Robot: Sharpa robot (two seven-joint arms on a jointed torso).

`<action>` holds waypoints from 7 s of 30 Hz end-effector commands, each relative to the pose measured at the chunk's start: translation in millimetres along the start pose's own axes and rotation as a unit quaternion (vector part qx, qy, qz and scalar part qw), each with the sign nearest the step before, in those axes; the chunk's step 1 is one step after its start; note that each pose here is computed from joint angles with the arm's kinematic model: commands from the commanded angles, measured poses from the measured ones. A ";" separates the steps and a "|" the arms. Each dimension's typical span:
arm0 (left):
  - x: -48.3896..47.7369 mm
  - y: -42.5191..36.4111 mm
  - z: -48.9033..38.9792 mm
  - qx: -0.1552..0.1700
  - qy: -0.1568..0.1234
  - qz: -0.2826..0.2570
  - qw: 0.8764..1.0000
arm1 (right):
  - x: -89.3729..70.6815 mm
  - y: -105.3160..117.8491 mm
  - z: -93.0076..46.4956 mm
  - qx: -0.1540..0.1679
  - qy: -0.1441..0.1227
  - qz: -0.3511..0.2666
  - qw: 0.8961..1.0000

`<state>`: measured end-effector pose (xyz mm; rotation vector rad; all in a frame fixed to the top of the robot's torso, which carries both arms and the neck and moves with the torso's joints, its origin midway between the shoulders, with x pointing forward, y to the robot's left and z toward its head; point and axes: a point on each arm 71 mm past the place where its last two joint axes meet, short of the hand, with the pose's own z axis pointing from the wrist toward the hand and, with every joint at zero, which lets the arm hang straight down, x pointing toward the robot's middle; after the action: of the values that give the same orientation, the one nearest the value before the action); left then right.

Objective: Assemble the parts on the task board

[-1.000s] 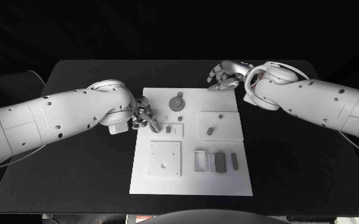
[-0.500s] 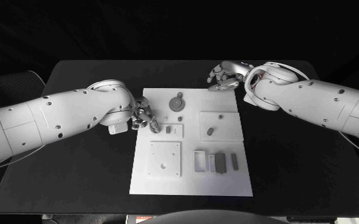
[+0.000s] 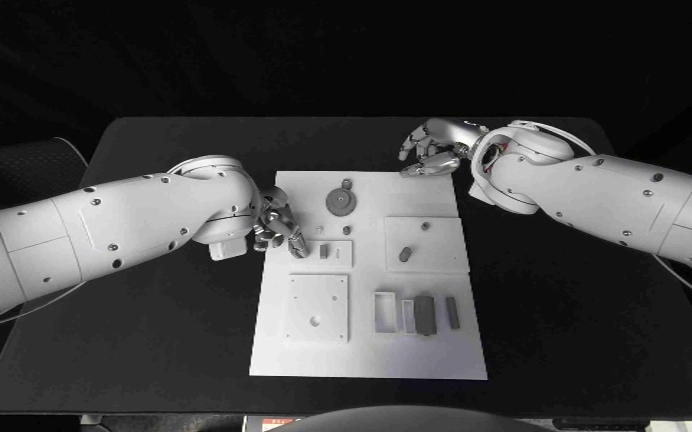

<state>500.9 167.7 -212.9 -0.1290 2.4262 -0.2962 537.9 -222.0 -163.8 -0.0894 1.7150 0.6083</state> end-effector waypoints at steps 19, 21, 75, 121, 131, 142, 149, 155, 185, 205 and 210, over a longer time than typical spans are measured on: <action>5.7 -2.1 4.5 -0.012 -0.011 0.022 1.000 | 0.9 1.4 0.2 -0.004 0.004 0.000 1.000; 5.8 -2.4 4.5 -0.011 -0.011 0.022 1.000 | 0.9 1.4 0.2 -0.004 0.004 0.000 1.000; 4.5 -1.0 4.4 0.009 -0.012 -0.003 1.000 | 0.7 -0.2 0.5 -0.002 0.004 0.000 1.000; 7.3 -0.9 2.9 0.014 -0.001 -0.021 1.000 | 0.8 0.2 0.7 -0.003 0.004 0.000 1.000; 7.2 -0.9 2.9 0.013 -0.002 -0.021 1.000 | 0.9 0.5 0.9 -0.003 0.004 0.000 1.000; 5.9 0.3 3.0 0.008 -0.011 -0.027 1.000 | 0.8 0.3 1.0 -0.003 0.004 0.000 1.000; 4.6 2.5 2.8 0.001 -0.018 -0.031 0.999 | 0.8 0.3 0.9 -0.003 0.004 0.000 1.000; 5.0 3.5 2.8 -0.002 -0.014 -0.022 1.000 | 0.8 0.1 0.8 -0.002 0.004 0.000 1.000; 8.1 2.8 1.6 -0.008 -0.004 0.032 0.999 | 1.3 0.9 0.9 -0.004 0.006 0.000 1.000; 6.3 4.4 1.7 -0.011 -0.015 0.034 0.999 | 1.2 1.4 0.7 -0.005 0.005 0.000 1.000; 6.0 3.4 1.8 -0.010 -0.019 0.030 0.999 | 1.1 1.6 0.7 -0.005 0.004 0.000 1.000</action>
<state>498.3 164.3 -213.1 -0.0776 2.3819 -0.2975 538.3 -221.4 -164.0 -0.0894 1.7150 0.6086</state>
